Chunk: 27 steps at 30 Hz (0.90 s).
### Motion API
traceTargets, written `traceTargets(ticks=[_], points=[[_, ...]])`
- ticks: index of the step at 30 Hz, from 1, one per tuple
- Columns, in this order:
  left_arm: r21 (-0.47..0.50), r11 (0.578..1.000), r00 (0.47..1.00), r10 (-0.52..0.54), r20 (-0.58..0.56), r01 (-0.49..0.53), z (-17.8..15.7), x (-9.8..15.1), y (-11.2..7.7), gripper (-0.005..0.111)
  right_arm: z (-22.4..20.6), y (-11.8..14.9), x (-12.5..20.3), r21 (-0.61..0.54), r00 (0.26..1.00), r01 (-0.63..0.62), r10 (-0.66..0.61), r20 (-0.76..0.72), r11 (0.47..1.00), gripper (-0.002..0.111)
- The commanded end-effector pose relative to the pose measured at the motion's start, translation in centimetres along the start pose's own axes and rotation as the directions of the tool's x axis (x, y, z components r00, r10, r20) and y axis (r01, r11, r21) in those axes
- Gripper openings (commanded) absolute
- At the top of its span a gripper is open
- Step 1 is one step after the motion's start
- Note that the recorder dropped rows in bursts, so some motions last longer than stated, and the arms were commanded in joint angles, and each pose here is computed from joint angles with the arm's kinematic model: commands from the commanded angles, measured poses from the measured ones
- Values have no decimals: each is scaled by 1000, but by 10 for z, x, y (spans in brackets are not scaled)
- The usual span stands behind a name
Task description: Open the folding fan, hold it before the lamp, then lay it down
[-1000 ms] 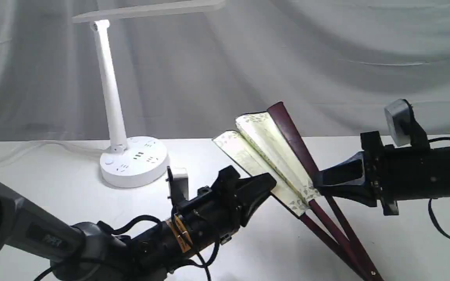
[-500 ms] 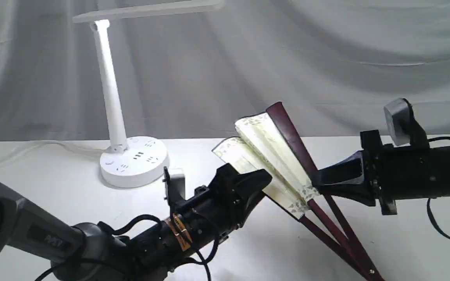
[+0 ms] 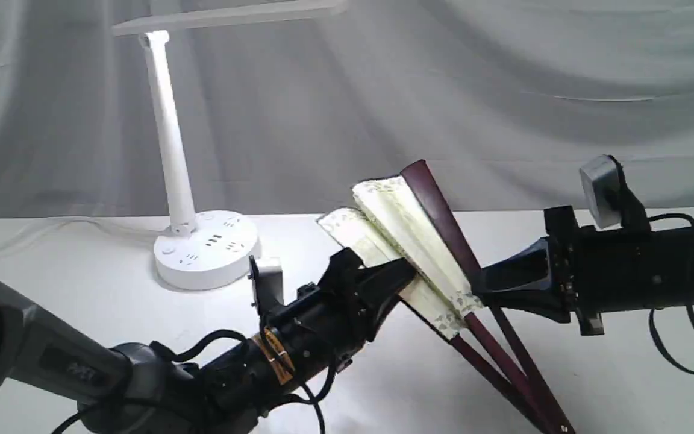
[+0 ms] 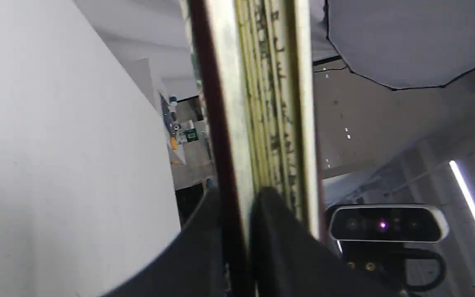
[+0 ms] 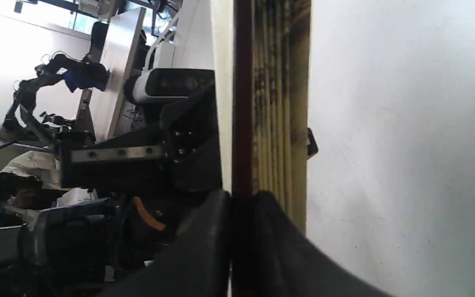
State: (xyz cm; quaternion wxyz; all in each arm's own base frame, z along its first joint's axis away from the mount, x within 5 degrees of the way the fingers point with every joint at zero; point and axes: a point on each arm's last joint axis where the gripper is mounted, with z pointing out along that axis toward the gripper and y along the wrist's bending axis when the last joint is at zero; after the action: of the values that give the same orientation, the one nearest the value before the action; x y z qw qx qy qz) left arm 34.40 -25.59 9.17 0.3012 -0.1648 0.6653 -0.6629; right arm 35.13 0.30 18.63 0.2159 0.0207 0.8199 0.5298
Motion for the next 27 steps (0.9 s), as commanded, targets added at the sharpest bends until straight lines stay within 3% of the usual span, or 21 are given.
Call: traceTargets(ticks=[1,12,19,27], points=[[-6,1000,999,22,-27,-22,1,3,0,0,-1,5,1,-16,1000,14,-14,-10,1000,0],[13,1000,997,-10,-71,11,5,5,-4,0,-1,5,1,-13,1000,16,-17,-15,1000,0],[100,995,975,32,-220,-10,24,9,-23,0,-1,5,0,-17,1000,15,-15,-8,1000,1],[99,995,960,50,-274,-24,21,2,-22,0,-1,5,0,-19,1000,14,-14,-4,1000,26]])
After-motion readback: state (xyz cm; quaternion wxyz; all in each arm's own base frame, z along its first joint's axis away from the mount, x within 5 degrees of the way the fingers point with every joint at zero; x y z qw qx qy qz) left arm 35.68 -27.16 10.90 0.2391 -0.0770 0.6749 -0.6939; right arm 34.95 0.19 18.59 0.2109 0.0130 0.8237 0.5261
